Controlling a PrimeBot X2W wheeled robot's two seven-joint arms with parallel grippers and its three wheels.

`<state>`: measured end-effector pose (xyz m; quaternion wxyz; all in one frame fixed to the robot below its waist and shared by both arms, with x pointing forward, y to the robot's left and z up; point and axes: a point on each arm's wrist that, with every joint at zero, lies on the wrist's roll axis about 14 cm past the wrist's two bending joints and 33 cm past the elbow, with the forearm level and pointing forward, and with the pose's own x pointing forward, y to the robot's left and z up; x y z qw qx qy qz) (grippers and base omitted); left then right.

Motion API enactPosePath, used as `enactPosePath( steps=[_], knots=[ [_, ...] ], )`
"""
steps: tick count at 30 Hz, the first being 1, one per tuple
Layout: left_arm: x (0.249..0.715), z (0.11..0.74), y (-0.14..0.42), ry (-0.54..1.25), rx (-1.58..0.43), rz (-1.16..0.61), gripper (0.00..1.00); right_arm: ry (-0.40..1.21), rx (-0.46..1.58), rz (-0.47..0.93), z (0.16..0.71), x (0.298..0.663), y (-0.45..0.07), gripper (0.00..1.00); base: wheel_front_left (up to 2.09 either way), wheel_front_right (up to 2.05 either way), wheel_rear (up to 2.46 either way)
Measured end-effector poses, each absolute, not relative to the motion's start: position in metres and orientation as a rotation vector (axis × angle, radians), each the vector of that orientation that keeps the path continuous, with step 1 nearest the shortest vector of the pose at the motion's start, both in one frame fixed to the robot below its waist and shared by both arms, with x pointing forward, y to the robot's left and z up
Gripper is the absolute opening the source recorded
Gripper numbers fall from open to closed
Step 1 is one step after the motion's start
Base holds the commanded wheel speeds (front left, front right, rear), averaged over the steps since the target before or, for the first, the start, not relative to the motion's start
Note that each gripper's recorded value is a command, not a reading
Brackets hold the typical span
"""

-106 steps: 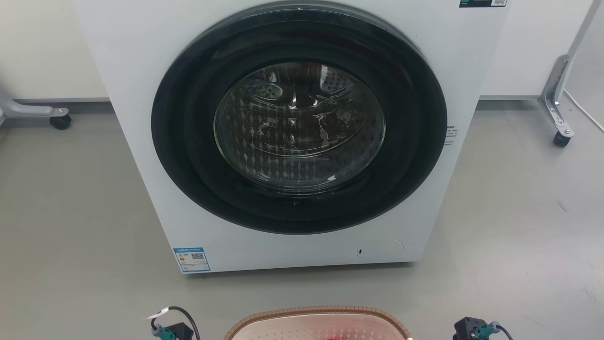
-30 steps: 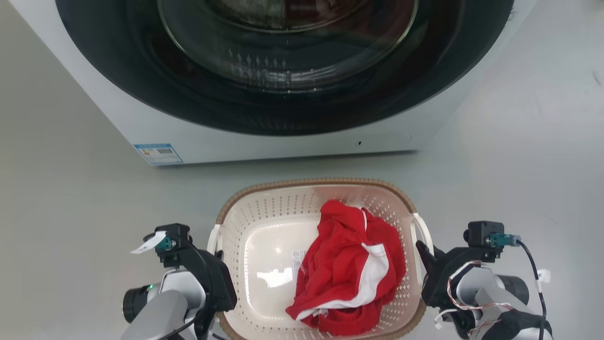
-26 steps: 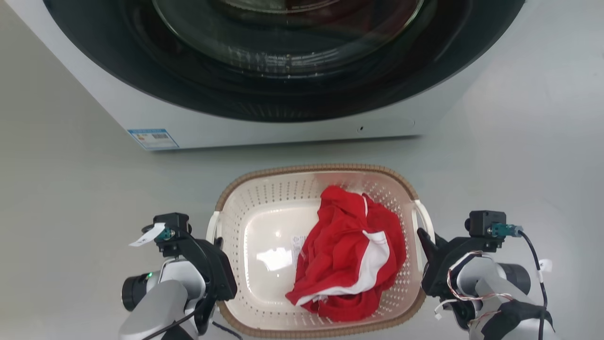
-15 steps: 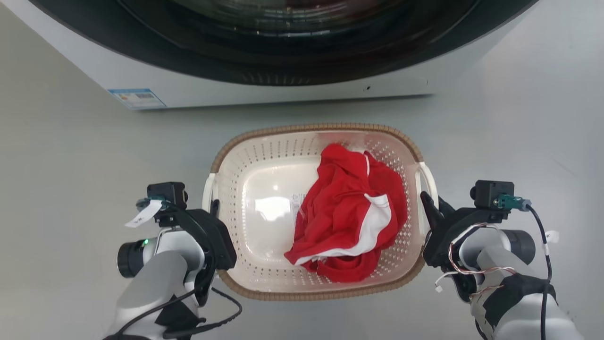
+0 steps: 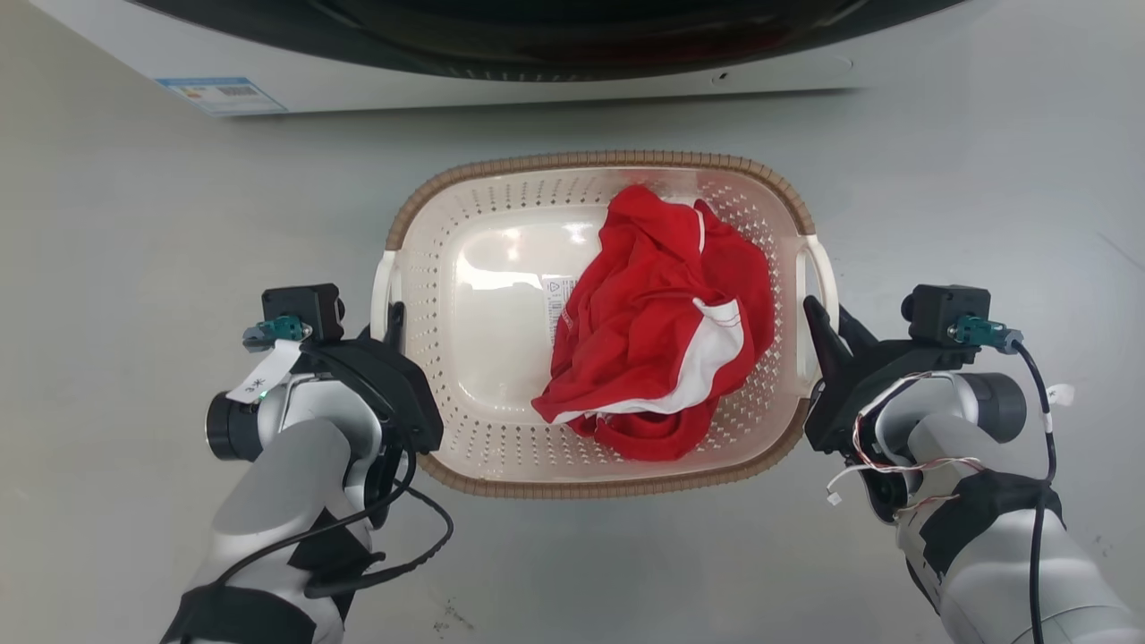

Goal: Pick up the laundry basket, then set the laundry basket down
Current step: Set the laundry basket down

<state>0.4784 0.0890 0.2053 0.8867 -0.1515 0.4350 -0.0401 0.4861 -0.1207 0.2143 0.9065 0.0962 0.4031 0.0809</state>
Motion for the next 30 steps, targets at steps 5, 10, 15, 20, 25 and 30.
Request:
enactPosePath(
  steps=[5,10,15,20,25,30],
  knots=[
    [0.485,0.198,0.09,0.883,-0.31,-0.081,0.0,0.829,0.181,0.174,0.205,0.491,-0.121,0.0,0.0,0.0,0.0],
    [0.489,0.19,0.09,0.877,-0.307,-0.078,0.0,0.83,0.174,0.18,0.197,0.496,-0.12,0.0,0.0,0.0,0.0],
    [0.49,0.18,0.091,0.886,-0.301,-0.078,0.0,0.838,0.175,0.181,0.187,0.498,-0.12,0.0,0.0,0.0,0.0],
    [0.488,0.169,0.092,0.908,-0.297,-0.074,0.0,0.86,0.173,0.182,0.175,0.496,-0.119,0.0,0.0,0.0,0.0],
    [0.481,0.161,0.092,0.933,-0.294,-0.071,0.0,0.881,0.176,0.179,0.167,0.49,-0.119,0.0,0.0,0.0,0.0],
    [0.479,0.158,0.093,0.939,-0.296,-0.072,0.0,0.886,0.177,0.178,0.164,0.489,-0.119,0.0,0.0,0.0,0.0]
  ],
)
